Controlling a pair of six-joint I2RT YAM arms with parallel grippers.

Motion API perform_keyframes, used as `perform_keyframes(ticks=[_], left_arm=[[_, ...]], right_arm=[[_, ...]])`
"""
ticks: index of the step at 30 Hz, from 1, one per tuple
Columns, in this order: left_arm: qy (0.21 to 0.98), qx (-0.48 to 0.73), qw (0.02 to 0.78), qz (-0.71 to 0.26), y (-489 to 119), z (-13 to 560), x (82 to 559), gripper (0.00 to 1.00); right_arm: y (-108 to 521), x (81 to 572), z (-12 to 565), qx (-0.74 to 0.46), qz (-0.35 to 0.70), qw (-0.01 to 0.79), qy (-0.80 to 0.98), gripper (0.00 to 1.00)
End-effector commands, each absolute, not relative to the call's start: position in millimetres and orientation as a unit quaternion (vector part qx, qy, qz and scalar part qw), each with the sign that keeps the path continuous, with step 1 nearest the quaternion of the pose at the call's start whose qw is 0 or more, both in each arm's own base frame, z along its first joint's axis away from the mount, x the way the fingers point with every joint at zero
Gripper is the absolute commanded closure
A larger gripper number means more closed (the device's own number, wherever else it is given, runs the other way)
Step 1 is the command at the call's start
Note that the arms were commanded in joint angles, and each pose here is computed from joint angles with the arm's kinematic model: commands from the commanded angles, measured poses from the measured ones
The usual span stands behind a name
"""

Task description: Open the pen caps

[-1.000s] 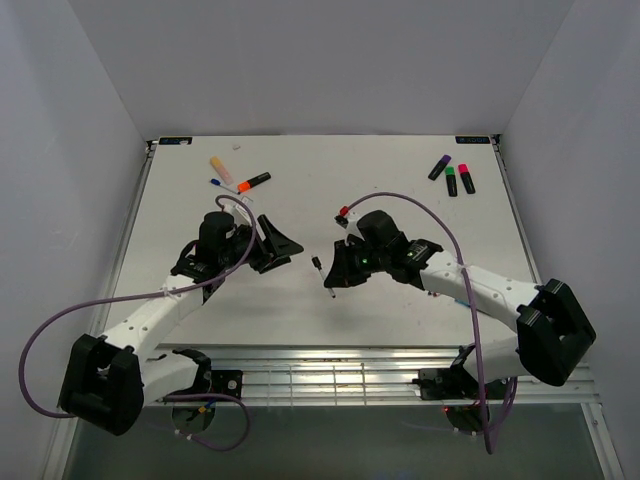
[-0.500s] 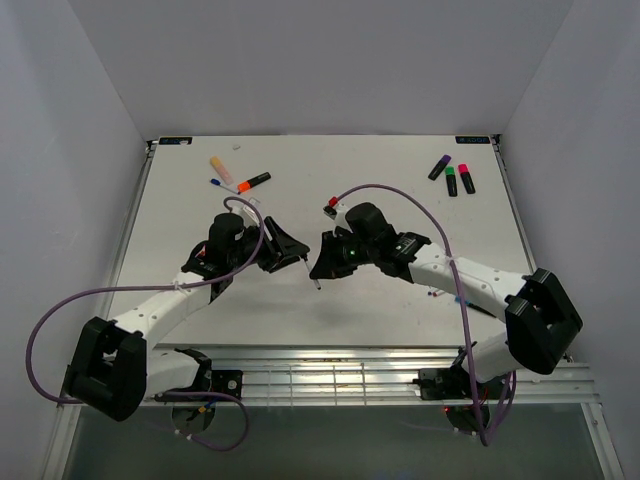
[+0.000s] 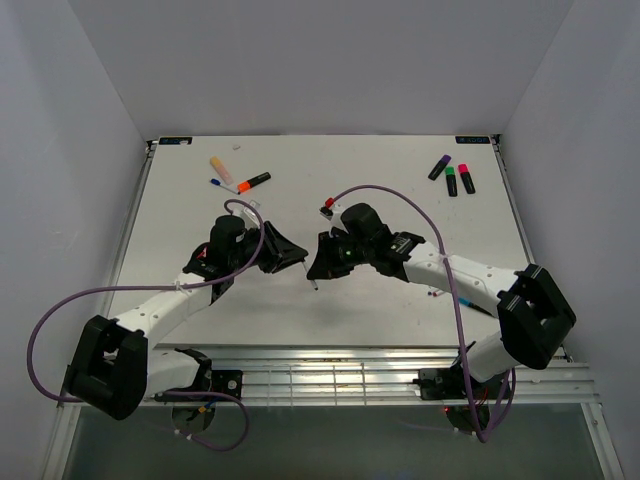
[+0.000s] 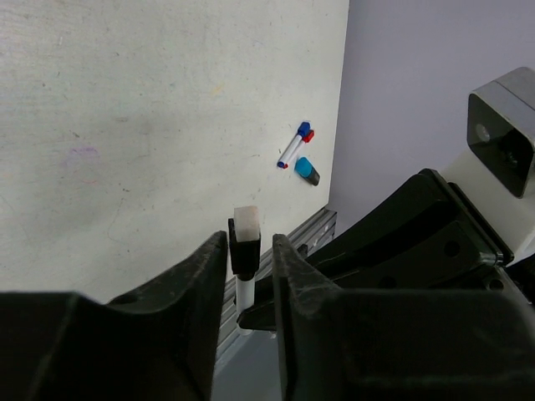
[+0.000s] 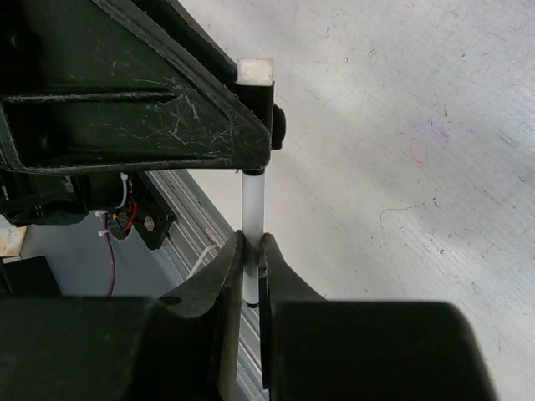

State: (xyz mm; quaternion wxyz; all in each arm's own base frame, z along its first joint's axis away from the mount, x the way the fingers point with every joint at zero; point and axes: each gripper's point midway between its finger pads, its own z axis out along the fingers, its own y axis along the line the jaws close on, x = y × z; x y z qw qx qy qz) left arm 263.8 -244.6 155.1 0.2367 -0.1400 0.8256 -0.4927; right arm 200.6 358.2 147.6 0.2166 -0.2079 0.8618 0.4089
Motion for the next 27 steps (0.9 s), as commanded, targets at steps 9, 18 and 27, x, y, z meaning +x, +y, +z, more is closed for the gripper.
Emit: perform_keyframes(ticks=[9,18,27], left_arm=[[0.827,-0.138,0.238,-0.491,-245,155,264,0.9],[0.83,-0.142,0.241,-0.483,-246,160,269,1.0],[0.84,-0.163,0.224,-0.466,-246,157,277,1.0]], right_arm=[[369,212,164,-0.214,0.407,0.246,0.853,0.68],[371,213,159,-0.214,0.408,0.243,0.853,0.55],[376,215,139,-0.221,0.39,0.227,0.865,0.82]])
